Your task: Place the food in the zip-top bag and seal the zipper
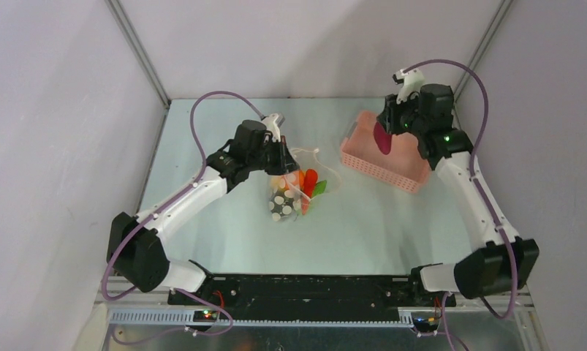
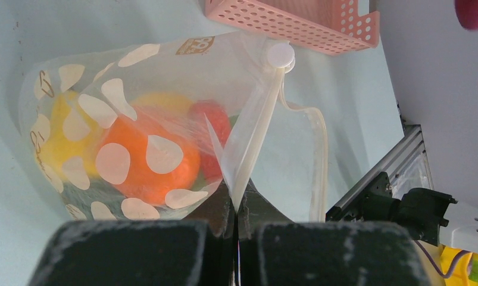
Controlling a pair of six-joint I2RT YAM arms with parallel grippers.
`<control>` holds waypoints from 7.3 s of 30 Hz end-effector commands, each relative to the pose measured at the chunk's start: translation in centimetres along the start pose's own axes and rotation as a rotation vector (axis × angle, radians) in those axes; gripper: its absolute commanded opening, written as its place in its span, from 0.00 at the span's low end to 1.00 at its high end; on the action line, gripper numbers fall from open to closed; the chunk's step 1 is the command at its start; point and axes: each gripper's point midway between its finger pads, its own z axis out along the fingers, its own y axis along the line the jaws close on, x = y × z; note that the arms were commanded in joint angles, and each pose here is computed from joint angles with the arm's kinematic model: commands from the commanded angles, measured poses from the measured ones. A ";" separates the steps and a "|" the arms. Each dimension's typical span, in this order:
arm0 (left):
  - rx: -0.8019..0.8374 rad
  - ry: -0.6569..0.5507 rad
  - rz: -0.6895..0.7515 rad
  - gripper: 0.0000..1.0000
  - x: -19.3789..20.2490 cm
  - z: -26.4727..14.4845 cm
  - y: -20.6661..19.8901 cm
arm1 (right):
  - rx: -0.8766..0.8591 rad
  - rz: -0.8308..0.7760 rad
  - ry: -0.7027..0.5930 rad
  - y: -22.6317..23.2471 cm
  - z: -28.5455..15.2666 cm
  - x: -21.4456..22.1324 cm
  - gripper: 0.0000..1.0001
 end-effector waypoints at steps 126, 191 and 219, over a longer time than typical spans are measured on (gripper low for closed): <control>0.482 -0.223 0.869 1.00 3.5 -7.9 -5.6 | -1.194 -0.062 0.214 20.1 -8.6 4.0 0.00; 0.640 -0.148 0.977 0.23 3.1 -1.3 -8.1 | -1.124 0.100 0.356 19.5 -2.9 7.1 0.02; 0.569 -0.253 0.769 0.00 0.0 -5.4 -10.3 | -0.539 0.191 -0.133 12.6 -6.8 -1.3 0.99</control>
